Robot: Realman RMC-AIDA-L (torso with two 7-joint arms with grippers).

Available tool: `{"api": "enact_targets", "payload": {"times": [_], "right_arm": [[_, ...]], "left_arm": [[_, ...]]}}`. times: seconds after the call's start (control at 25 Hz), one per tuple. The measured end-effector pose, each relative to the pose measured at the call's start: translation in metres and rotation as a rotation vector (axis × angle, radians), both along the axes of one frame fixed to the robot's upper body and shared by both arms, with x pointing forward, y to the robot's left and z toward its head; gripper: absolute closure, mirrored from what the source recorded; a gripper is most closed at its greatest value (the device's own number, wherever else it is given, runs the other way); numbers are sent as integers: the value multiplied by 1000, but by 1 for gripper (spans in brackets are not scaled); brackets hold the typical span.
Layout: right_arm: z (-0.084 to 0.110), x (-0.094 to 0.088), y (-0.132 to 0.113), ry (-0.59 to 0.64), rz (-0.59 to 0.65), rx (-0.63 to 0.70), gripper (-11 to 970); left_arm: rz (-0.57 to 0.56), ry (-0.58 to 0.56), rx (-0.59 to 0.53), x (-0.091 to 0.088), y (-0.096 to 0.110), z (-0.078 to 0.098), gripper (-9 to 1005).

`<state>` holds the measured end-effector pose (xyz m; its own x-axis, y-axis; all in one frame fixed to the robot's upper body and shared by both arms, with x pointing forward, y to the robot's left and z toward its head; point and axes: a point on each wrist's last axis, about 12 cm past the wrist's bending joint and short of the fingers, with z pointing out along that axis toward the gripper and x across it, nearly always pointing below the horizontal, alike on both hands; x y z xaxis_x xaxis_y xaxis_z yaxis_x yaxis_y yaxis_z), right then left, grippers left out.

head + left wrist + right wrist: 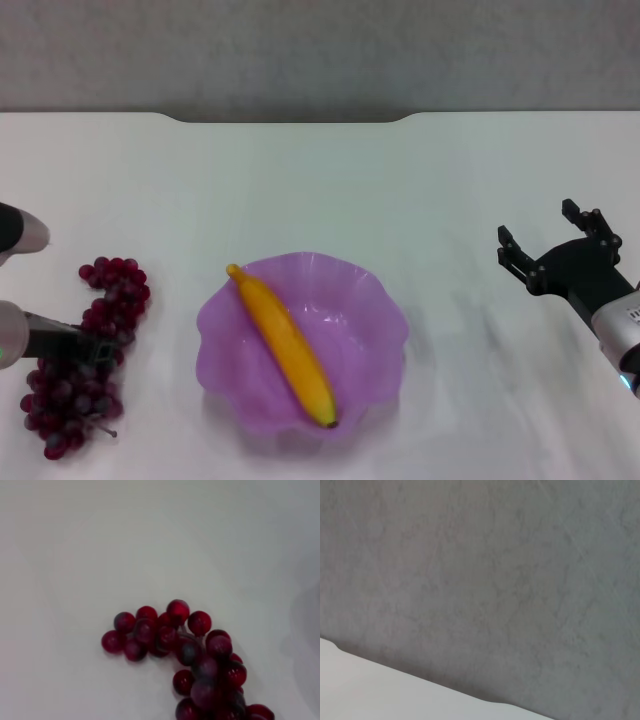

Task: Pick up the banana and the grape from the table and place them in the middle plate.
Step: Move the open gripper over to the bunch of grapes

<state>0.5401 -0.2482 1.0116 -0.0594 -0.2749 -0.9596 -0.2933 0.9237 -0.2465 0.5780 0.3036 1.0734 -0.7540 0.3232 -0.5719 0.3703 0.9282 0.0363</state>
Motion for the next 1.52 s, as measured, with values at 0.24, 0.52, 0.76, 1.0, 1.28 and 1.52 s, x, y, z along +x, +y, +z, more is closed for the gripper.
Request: {"api": "enact_targets", "payload": {"times": [0.24, 0.52, 0.76, 1.0, 1.28, 1.52], "right_arm": [[0, 0, 0, -1, -1, 1, 70], [0, 0, 0, -2, -1, 2, 71], [0, 0, 0, -3, -1, 2, 71], [0, 0, 0, -3, 0, 2, 70], [0, -1, -1, -1, -2, 2, 70], [0, -1, -1, -1, -2, 2, 71]], "left_arm": [[11, -5, -12, 0, 1, 0, 567], [29, -18, -29, -2, 3, -2, 597], [50, -41, -56, -4, 6, -2, 609], [64, -59, -70, -5, 6, -2, 626], [89, -74, -95, -9, 11, -4, 666], [93, -74, -95, -10, 12, -6, 743]]}}
